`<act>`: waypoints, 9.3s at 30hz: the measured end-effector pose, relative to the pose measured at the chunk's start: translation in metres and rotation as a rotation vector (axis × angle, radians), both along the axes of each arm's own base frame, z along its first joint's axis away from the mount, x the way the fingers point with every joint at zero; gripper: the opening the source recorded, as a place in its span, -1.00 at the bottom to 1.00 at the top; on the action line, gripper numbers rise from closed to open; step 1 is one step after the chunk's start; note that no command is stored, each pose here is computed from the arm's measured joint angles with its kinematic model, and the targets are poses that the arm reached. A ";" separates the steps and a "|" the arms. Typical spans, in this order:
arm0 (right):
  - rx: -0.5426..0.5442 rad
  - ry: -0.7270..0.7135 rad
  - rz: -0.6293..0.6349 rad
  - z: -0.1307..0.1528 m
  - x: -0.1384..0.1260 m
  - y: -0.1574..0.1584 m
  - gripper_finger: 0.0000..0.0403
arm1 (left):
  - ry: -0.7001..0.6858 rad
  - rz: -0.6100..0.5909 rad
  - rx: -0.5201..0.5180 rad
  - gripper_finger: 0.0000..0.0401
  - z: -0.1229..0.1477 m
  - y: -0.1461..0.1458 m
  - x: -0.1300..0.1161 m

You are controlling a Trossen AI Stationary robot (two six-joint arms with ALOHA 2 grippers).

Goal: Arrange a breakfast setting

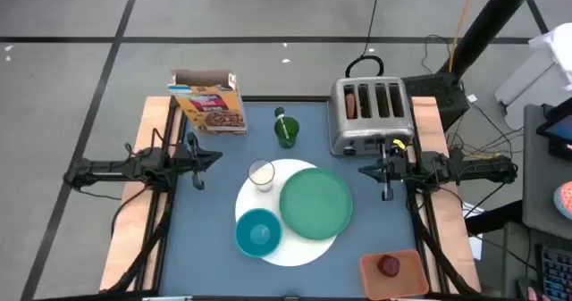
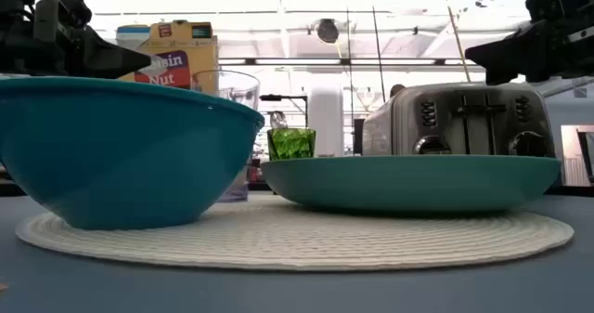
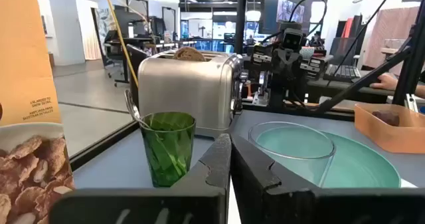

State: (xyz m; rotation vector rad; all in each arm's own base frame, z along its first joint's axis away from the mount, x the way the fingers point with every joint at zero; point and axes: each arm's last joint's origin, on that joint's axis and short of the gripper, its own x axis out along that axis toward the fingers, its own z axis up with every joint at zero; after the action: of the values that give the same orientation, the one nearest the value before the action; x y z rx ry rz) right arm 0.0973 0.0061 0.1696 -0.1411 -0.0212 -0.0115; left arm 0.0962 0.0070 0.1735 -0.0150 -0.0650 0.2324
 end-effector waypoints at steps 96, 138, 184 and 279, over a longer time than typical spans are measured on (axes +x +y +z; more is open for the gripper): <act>0.000 0.000 0.000 0.000 0.000 0.000 -0.99 | -0.131 0.193 -0.319 0.23 0.002 0.006 -0.002; 0.000 0.000 0.000 0.000 0.000 0.000 -0.99 | -0.133 0.099 -0.027 0.34 0.211 -0.002 0.051; 0.000 0.000 0.000 0.000 0.000 0.000 -0.99 | 0.756 0.496 -0.075 0.34 0.254 0.087 0.033; 0.009 -0.092 -0.001 0.009 -0.001 0.000 -0.99 | 0.962 0.481 -0.128 -0.97 0.236 0.101 0.032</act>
State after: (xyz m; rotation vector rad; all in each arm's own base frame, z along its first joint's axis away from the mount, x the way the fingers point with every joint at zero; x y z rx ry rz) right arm 0.0967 0.0060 0.1785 -0.1314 -0.1129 -0.0188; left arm 0.1278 0.1082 0.4097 -0.0131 0.9141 0.7021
